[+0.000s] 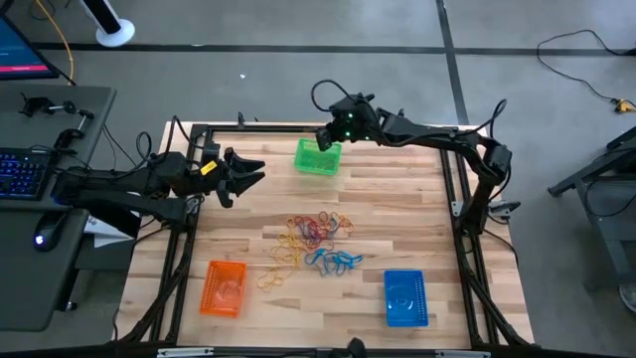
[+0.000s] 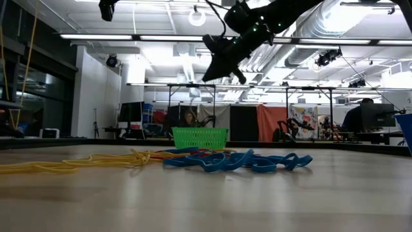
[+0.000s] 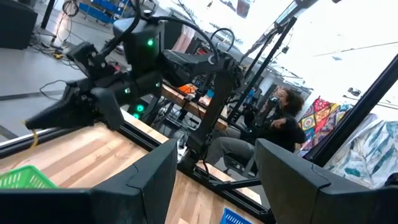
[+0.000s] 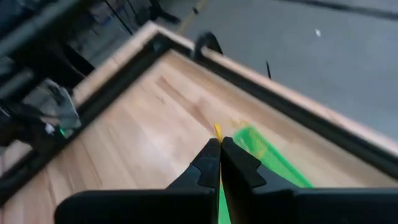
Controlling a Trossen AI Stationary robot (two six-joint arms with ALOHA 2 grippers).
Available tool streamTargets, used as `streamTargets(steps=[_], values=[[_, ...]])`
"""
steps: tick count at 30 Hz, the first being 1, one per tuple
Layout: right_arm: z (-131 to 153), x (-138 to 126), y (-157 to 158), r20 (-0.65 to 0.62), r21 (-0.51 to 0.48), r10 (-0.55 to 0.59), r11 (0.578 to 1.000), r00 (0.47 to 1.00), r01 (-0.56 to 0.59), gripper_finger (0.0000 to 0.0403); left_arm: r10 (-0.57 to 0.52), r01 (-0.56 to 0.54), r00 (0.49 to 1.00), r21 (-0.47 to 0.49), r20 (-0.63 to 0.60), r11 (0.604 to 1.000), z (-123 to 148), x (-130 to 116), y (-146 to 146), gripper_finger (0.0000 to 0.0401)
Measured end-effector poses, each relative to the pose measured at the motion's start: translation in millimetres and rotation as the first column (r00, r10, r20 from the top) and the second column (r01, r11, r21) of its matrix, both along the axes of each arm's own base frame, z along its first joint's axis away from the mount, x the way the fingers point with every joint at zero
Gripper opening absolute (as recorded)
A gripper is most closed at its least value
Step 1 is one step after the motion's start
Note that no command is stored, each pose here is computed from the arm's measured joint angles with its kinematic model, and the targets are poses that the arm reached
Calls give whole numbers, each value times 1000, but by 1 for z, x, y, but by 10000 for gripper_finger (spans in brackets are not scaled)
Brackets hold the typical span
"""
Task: Sort rubber bands into baskets
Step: Put the yellow rubber band into the green bin
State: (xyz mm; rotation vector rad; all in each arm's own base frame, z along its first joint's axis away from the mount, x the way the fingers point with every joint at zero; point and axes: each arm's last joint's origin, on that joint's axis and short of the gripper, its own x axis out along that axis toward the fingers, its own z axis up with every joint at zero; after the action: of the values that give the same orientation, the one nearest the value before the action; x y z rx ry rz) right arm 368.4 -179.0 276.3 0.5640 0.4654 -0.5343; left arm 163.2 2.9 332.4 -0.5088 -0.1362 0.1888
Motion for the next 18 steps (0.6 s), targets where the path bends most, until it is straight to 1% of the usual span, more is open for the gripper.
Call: streamTargets(steps=[2, 4, 7, 13, 16, 18], values=[[-4, -2, 3, -50, 21, 8, 1000, 999, -7, 0, 0, 0, 1000, 0, 0, 1000, 0, 0, 0, 209], [-8, -3, 5, -95, 21, 22, 1000, 995, -20, 0, 0, 0, 1000, 0, 0, 1000, 0, 0, 0, 209], [-11, -6, 6, -137, 23, 13, 1000, 991, -10, 0, 1, -1, 1000, 16, -3, 1000, 0, 0, 0, 209], [-23, -6, -1, -187, 35, -23, 999, 982, 30, 0, 2, -2, 1000, 23, -2, 1000, 0, 0, 0, 209], [-34, -2, -2, -199, 76, -39, 996, 979, 55, 0, 2, -2, 1000, 23, 1, 1000, 1, 0, 0, 209], [-41, 1, -2, -208, 92, -31, 995, 978, 51, 0, 2, -2, 1000, 23, 5, 1000, 1, 0, 0, 209]])
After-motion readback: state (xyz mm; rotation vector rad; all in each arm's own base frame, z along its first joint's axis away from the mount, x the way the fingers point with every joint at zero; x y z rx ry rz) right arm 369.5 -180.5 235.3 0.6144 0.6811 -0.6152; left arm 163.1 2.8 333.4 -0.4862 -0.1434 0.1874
